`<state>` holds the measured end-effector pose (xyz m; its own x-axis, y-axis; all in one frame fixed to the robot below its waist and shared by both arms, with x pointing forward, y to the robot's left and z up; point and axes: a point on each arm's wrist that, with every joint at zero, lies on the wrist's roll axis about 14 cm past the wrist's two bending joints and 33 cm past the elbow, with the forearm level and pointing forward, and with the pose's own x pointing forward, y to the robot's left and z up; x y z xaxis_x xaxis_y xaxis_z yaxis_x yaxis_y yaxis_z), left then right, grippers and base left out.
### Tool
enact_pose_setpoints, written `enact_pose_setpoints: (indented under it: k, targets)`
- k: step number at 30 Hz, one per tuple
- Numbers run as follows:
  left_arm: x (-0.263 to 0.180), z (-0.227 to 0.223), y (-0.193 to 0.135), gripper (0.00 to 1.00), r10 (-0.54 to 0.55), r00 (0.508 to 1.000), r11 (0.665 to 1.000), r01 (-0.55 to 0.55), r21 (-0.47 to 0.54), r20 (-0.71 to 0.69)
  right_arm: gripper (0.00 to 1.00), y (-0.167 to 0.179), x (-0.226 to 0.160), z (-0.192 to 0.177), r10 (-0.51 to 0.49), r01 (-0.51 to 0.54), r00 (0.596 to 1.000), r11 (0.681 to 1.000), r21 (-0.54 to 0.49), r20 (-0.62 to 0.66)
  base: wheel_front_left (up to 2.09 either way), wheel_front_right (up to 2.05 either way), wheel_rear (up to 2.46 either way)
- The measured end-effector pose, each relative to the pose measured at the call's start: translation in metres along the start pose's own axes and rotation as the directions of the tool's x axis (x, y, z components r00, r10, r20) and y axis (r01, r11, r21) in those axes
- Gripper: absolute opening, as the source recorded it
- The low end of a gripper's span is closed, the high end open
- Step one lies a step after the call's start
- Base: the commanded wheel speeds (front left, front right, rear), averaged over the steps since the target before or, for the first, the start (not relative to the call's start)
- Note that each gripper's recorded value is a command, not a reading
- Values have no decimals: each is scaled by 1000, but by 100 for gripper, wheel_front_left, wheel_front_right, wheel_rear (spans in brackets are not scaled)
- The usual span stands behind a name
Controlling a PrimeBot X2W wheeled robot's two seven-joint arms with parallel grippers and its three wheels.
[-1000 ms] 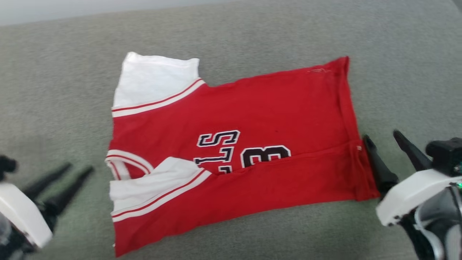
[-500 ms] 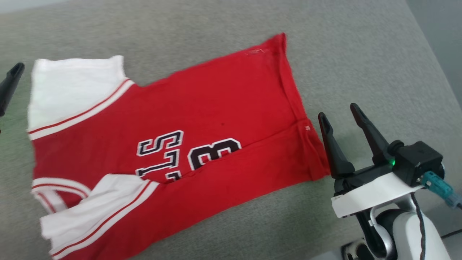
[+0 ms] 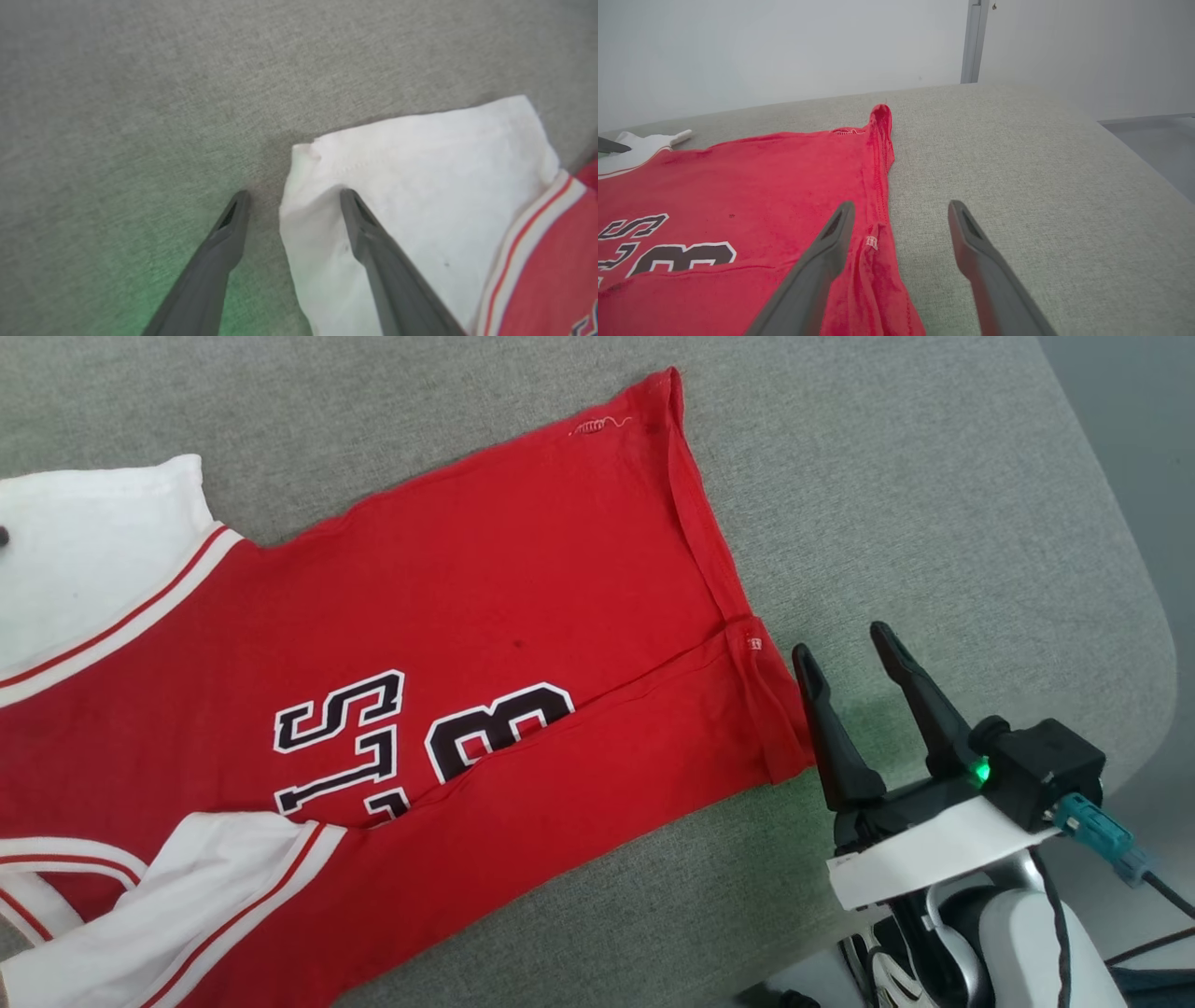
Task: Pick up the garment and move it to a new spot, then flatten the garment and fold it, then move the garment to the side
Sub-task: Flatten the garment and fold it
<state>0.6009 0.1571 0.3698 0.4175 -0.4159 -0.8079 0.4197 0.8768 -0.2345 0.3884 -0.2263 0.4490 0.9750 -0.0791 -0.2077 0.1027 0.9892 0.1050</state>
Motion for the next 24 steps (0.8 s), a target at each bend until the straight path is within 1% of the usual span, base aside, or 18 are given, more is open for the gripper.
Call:
enact_pose_setpoints:
  k: [1,5,8,10,12,16,17,20,24]
  targets:
    - [0,1,-1,0,-8,1000,1000,8,-3,-7,100,0,2,-2,2,-2,1000,1000,0,-6,0,0,0]
    - [2,0,-7,0,-30,999,999,31,14,-26,100,5,19,0,30,-30,999,999,-23,-38,0,0,0]
    - [4,0,-9,0,-39,999,999,39,22,-27,100,7,36,-6,45,-51,990,998,-41,-135,0,0,0]
    - [4,1,-11,0,-45,999,999,46,25,-22,100,7,51,-8,57,-74,975,995,-68,-215,0,0,0]
    - [4,2,-13,0,-52,999,998,52,36,-16,100,13,69,-3,84,-99,963,994,-47,-258,0,0,0]
    - [5,3,-21,0,-79,997,996,79,47,-2,100,23,107,12,122,-152,932,986,-63,-342,0,0,0]
    - [5,2,-22,0,-85,996,995,85,49,0,100,23,115,15,122,-161,922,984,-78,-367,0,0,0]
    - [4,2,-24,0,-97,995,994,97,49,9,100,28,138,19,127,-173,893,983,-69,-432,0,0,0]
    - [2,-1,-23,0,-105,994,993,104,49,17,100,32,153,-1,113,-178,816,982,-61,-567,0,0,0]
